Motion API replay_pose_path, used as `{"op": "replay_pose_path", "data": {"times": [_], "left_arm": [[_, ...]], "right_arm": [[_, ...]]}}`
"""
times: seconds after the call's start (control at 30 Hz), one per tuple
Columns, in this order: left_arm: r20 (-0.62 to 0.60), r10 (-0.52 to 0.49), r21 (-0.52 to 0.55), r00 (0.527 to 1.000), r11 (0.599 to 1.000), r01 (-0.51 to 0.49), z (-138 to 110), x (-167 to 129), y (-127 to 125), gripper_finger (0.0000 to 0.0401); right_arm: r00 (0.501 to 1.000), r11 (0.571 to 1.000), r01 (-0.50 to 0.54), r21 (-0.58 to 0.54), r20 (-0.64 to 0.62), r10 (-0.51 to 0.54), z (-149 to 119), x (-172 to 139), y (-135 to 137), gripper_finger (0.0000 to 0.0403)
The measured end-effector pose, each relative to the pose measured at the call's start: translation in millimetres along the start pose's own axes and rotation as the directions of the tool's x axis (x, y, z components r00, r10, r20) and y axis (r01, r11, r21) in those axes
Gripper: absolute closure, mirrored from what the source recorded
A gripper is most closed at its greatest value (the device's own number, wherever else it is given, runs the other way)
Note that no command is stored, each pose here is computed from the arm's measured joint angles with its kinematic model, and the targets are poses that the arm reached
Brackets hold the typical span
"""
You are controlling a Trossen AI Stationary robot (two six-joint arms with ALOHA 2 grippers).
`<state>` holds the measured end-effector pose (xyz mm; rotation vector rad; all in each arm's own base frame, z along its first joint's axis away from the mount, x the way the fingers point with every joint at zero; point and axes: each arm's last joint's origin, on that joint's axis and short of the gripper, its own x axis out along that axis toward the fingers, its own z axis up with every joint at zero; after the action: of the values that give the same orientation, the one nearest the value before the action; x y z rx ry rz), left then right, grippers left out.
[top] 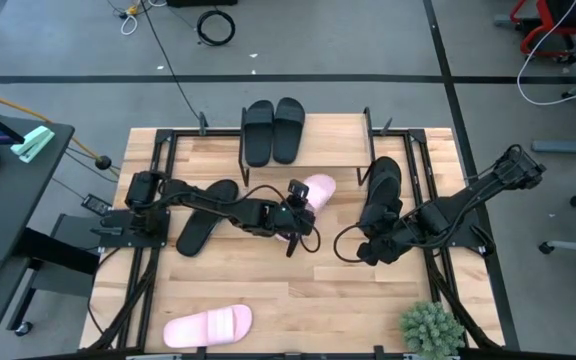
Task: Pick and place slides into the shelf
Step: Put the top pink slide on the shelf
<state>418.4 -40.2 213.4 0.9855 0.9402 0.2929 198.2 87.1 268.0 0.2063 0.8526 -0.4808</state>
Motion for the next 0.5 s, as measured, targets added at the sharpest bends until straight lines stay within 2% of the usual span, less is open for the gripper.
{"op": "replay_pose_path", "data": {"times": [0.13,0.3,0.5], "left_arm": [[0.012,0.012,-0.054,1.0,0.998,-0.011,19.0,-22.1,22.2,0.04],[0.041,0.031,-0.154,0.999,0.988,-0.024,36.4,-51.9,64.8,0.04],[0.065,0.111,-0.23,0.992,0.969,-0.093,36.6,-68.6,126.8,0.04]], "right_arm": [[1.0,1.0,0.0,0.0,0.0,0.0,0.0,0.0,0.0,0.04],[1.0,1.0,0.0,-0.001,0.0,0.0,0.0,0.1,0.0,0.04],[1.0,1.0,0.0,0.005,0.0,0.0,0.0,0.1,0.0,0.04]]}}
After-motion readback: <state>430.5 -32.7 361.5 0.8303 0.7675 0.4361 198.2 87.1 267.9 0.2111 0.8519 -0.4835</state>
